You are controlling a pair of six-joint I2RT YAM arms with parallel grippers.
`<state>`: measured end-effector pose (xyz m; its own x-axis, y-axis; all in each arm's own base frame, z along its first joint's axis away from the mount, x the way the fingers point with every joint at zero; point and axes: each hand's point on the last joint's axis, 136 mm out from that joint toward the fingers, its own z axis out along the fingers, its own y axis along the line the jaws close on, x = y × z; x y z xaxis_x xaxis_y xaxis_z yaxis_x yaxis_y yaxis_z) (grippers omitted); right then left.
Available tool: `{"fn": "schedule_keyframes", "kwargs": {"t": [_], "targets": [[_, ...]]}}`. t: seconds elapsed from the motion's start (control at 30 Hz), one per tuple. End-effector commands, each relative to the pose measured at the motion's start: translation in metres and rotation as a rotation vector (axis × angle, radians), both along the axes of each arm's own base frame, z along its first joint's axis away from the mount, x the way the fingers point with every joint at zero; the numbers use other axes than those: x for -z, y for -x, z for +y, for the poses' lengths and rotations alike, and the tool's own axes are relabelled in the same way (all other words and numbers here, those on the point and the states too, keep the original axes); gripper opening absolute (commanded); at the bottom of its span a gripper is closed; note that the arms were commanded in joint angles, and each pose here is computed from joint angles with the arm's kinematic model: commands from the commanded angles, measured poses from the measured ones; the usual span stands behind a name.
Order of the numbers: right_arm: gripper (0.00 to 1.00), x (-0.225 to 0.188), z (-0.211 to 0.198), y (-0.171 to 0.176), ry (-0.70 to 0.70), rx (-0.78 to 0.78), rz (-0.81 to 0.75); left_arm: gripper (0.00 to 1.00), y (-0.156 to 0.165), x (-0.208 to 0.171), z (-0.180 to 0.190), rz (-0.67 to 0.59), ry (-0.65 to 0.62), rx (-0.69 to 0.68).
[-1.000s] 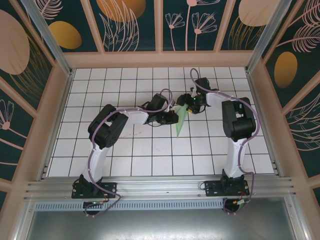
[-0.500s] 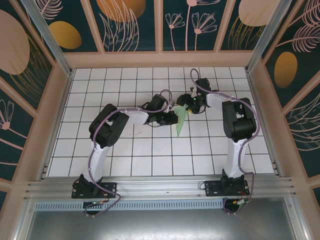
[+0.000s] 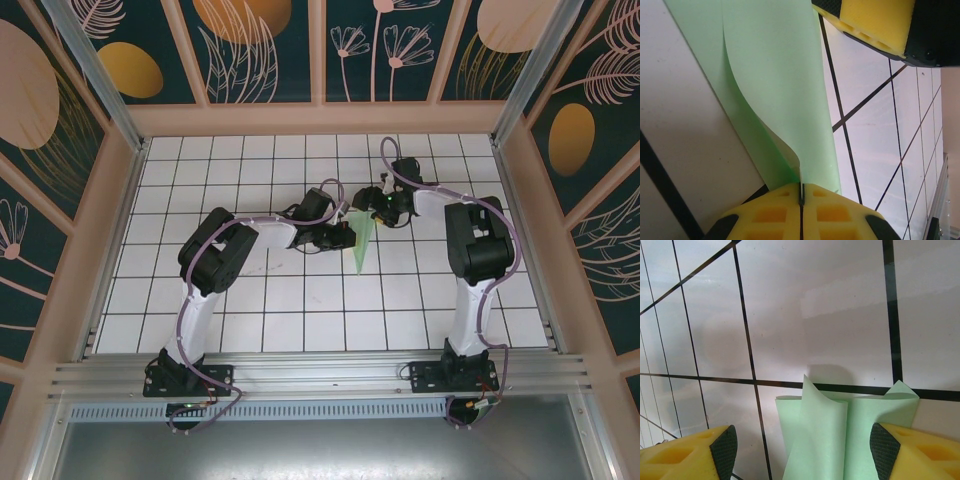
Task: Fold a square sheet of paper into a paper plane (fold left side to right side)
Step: Fold the wing for the fifth time at the center of the table.
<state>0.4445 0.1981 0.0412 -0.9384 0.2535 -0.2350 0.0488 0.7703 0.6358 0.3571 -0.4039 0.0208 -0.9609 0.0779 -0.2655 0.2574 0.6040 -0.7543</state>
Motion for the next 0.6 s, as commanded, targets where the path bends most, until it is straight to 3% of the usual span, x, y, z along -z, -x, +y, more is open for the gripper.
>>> {"fn": "schedule_keyframes", "kwargs": {"t": [0.0,0.23,0.33,0.47,0.57], "targets": [[0.74,-0.02,-0.007,-0.006,-0.004,0.016,-0.07,0.06,0.0,0.015,0.005,0.009,-0.028,-0.01],[0.73,-0.041,-0.017,0.0,-0.032,0.03,-0.118,0.05,-0.001,0.011,0.006,-0.002,-0.029,-0.014],[0.66,-0.044,-0.026,0.005,-0.023,0.048,-0.121,0.03,-0.001,0.01,0.006,-0.003,-0.031,-0.016],[0.41,-0.032,-0.038,0.018,-0.01,0.068,-0.085,0.02,-0.003,0.005,0.005,-0.014,-0.025,-0.017],[0.09,-0.017,-0.039,0.024,-0.014,0.066,-0.042,0.02,-0.004,0.002,0.005,-0.022,-0.027,-0.019]]}}
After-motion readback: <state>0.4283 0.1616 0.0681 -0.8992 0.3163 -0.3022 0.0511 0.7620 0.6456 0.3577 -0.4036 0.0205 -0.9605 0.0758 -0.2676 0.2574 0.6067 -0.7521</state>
